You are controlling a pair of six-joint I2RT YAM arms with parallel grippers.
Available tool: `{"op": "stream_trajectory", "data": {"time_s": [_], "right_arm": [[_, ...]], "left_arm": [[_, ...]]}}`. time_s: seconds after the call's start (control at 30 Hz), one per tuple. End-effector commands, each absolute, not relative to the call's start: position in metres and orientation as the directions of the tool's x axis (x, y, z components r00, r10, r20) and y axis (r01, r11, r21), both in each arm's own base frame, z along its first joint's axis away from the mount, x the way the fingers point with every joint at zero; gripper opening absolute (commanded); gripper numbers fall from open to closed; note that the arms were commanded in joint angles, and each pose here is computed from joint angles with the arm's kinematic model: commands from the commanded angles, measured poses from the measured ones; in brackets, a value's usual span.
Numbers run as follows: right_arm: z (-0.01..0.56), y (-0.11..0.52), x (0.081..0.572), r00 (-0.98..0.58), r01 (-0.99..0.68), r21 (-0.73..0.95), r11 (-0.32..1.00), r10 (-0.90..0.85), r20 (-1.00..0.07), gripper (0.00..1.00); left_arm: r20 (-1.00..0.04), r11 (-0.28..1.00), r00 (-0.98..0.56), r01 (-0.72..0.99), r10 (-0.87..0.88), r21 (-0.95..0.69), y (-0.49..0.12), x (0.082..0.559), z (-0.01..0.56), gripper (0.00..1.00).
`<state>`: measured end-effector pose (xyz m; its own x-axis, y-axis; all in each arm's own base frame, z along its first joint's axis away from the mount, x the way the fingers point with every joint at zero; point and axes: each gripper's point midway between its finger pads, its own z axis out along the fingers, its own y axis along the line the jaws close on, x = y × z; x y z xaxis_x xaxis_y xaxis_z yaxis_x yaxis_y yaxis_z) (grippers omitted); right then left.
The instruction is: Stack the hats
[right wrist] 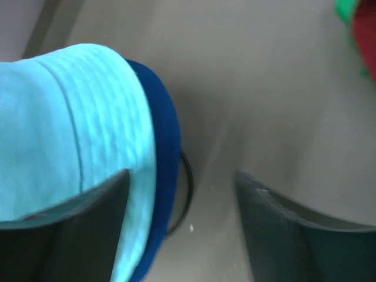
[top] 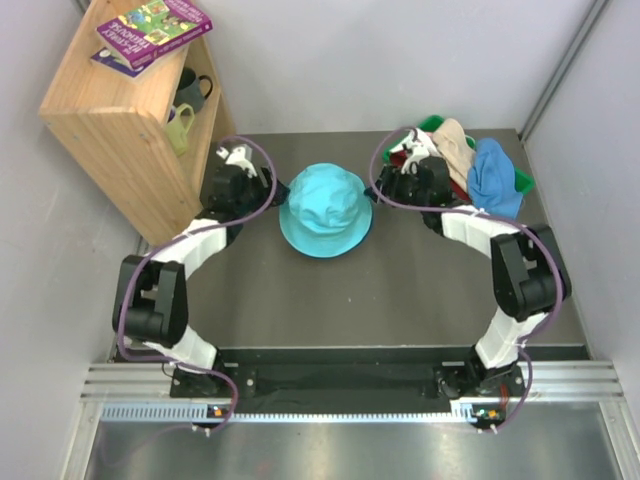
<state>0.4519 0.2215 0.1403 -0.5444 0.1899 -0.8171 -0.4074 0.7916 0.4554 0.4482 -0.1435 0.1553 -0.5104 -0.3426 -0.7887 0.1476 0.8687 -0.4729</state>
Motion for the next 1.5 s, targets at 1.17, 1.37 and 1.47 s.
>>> {"op": "stream_trajectory", "data": {"time_s": [1.17,1.37,1.47], "right_arm": [[0.161,-0.093,0.474,-0.458,0.502,-0.01,0.865,0.256,-0.851,0.83],[0.184,-0.125,0.445,-0.356,0.564,0.082,0.822,0.331,-0.874,0.86],[0.186,-0.145,0.431,-0.326,0.581,0.128,0.804,0.373,-0.869,0.87]], "left_arm": [[-0.823,0.888,-0.356,-0.043,-0.442,-0.458,-0.072,0.341,0.136,0.99],[-0.82,0.887,-0.366,-0.038,-0.441,-0.46,-0.074,0.341,0.135,0.99],[-0.816,0.886,-0.375,-0.034,-0.441,-0.463,-0.076,0.342,0.134,0.99]]}}
